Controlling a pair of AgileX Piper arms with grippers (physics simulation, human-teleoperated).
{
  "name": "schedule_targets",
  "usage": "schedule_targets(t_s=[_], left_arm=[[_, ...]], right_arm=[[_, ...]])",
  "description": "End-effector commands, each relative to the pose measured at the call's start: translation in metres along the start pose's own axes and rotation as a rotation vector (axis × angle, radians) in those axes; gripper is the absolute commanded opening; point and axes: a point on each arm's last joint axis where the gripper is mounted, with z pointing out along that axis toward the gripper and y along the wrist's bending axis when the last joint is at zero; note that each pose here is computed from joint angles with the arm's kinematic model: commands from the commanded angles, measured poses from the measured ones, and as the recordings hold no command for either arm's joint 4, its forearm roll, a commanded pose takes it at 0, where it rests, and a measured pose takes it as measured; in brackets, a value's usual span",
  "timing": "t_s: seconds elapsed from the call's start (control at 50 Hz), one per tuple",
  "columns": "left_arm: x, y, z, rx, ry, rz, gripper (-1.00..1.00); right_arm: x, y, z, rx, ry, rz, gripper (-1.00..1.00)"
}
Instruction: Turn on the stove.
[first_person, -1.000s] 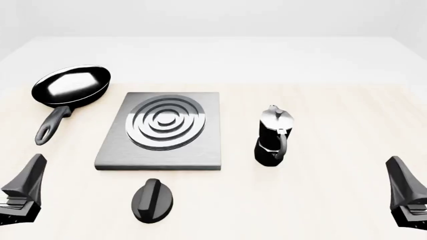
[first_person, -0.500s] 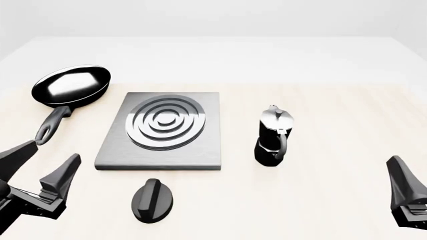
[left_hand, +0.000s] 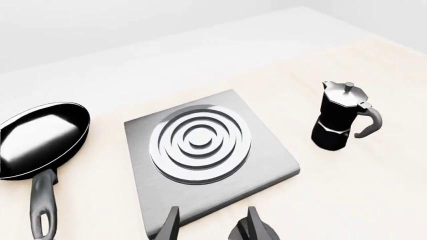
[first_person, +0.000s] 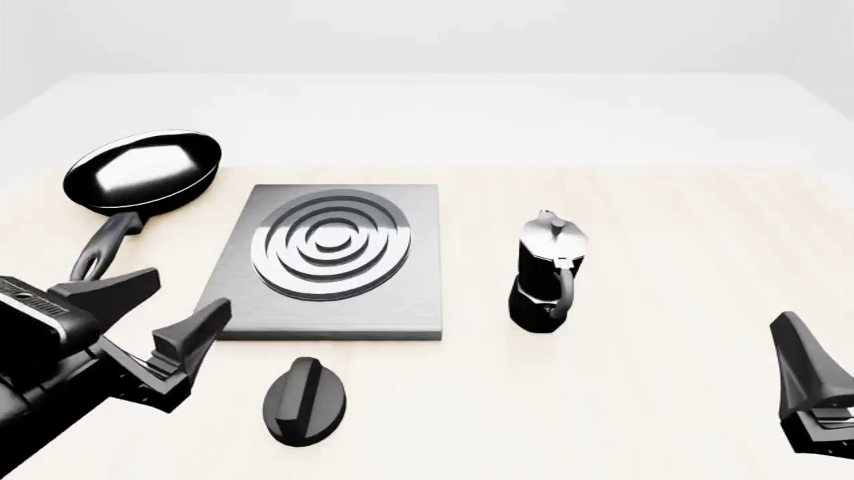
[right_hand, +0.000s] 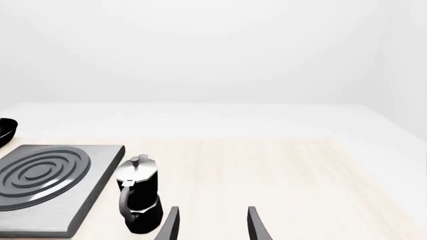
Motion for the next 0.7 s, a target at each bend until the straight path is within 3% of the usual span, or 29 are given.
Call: schedule_targets(t_s=[0.02, 0.08, 0.7], left_arm=[[-0.003, -0.011, 0.016, 0.076, 0.031, -0.028, 1.0], [-0.002, -0.013, 0.016, 0.087, 0.018, -0.006, 1.0], [0.03, -0.022, 0.051, 0.114, 0.153, -0.097, 1.0]], right_arm=[[0.001, 0.0, 0.0, 0.001, 0.004, -0.001, 1.0], [0.001, 0.0, 0.0, 0.002, 0.004, 0.0, 1.0], [0.001, 0.0, 0.003, -0.004, 0.014, 0.0, 1.0]])
